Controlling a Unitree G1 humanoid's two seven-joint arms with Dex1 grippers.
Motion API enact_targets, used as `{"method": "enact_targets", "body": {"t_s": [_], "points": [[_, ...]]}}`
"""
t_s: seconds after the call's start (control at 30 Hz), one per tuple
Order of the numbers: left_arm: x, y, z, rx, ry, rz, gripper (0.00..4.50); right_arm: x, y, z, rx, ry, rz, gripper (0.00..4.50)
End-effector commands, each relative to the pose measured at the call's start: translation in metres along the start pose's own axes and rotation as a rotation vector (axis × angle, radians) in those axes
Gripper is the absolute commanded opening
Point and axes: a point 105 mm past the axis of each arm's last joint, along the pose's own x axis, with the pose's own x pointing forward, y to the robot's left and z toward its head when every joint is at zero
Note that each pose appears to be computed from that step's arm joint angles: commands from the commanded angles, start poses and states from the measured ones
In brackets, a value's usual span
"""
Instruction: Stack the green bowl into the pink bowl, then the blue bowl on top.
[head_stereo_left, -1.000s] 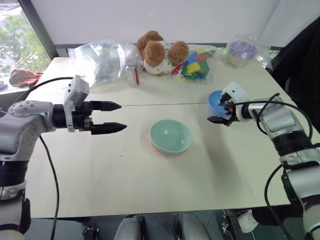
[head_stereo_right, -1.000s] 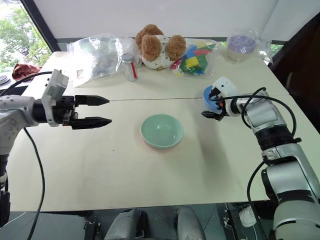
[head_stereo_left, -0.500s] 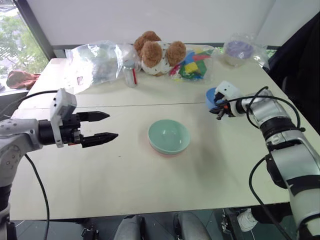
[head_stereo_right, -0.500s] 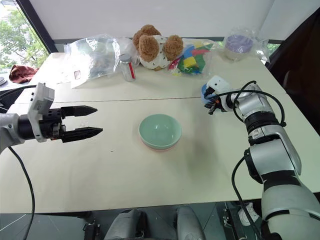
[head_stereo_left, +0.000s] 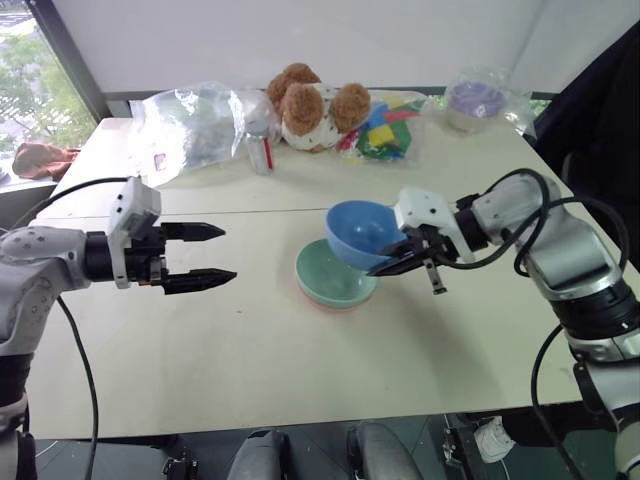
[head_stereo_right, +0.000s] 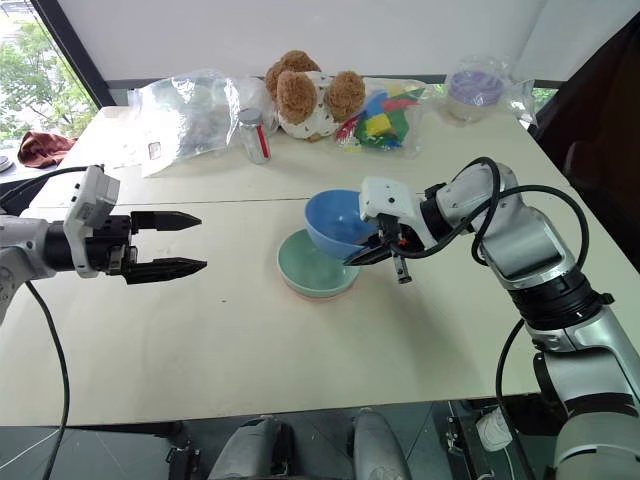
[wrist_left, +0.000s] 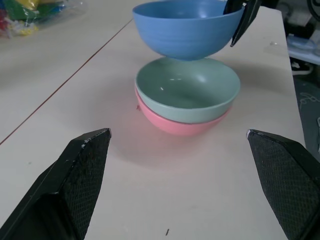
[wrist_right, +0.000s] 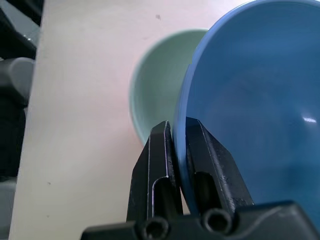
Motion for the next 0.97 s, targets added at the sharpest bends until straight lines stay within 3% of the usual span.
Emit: {"method": "enact_targets", "body": {"t_s": [0.03, 0.17, 0.27, 0.5, 0.77, 0.97], "points": [[-0.003, -0.003, 0.008, 0.054, 0.006, -0.025, 4.5, 0.009, 0.006, 0.007, -0.04, -0.013, 0.04, 0.06], [-0.003, -0.004, 0.005, 0.062, 0.027, -0.034, 4.5, 0.019, 0.01, 0.006, -0.048, -0.013, 0.081, 0.06], [-0.003, -0.004, 0.005, 0.065, 0.028, -0.032, 4.5, 0.025, 0.008, 0.008, -0.058, -0.013, 0.086, 1.04], [-0.003, -0.007, 0.002, 0.044, 0.036, -0.028, 4.5, 0.007, 0.005, 0.023, -0.087, -0.036, 0.032, 4.48], [-0.005, -0.012, -0.001, 0.045, 0.05, -0.01, 4.5, -0.065, 0.0, 0.015, 0.104, -0.048, -0.223, 4.48], [-0.007, -0.015, 0.005, 0.025, 0.032, -0.003, 4.5, -0.085, 0.021, -0.012, 0.311, -0.054, -0.325, 4.48]]}}
